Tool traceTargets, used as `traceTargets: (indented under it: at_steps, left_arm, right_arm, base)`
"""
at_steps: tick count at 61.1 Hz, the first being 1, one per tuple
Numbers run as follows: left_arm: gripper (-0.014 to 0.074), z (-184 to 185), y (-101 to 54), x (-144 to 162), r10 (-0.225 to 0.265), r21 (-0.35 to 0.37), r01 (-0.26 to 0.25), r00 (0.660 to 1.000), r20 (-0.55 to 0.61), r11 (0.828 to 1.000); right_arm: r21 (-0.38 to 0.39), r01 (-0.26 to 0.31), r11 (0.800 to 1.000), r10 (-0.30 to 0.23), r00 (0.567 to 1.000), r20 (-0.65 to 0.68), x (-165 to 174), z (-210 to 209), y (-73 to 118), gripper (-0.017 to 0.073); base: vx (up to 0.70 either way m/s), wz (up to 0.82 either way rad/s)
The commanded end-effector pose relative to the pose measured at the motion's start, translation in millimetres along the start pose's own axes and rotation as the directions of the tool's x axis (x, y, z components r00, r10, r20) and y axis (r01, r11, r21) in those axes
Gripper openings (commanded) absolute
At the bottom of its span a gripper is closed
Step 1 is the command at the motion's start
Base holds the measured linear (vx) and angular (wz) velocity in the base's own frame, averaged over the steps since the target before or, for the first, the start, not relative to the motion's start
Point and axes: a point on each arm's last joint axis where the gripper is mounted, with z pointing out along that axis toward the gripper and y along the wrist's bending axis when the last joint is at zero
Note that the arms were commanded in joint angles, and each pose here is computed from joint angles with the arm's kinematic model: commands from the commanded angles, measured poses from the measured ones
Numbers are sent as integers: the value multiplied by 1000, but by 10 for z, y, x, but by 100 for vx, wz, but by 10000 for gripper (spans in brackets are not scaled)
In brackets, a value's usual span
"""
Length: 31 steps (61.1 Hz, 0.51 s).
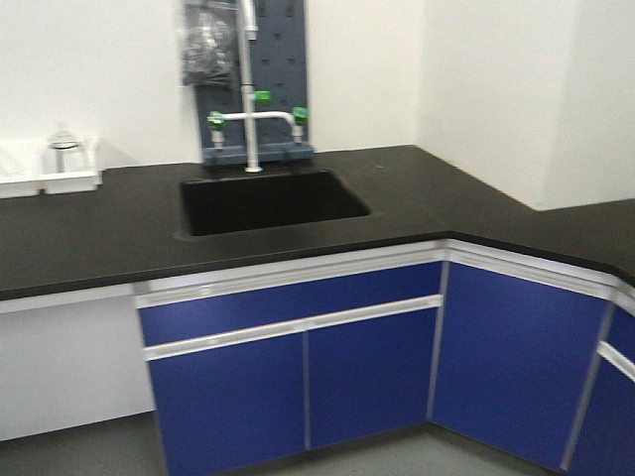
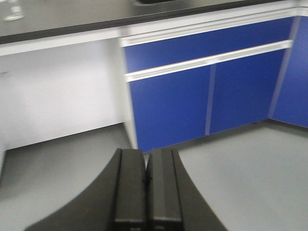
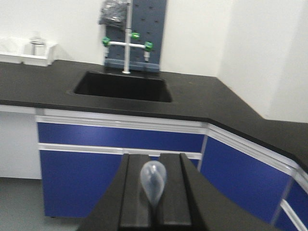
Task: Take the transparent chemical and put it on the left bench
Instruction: 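Drive the base to the bench with white bins, holding the dropper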
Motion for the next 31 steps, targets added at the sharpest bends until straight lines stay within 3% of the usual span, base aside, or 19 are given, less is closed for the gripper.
traceTargets:
  at_steps: [1,31]
  left_arm:
    - [-3,-13,1,-28,-9,-2,9,997,81,1000]
    - [-3,-13,1,-28,-9,-2,9,997,81,1000]
  right_arm:
    - [27,5,1000,-7,995,101,-164,-27,-32,0]
    - [27,5,1000,-7,995,101,-164,-27,-32,0]
  base:
    - [10,52]
    - [13,48]
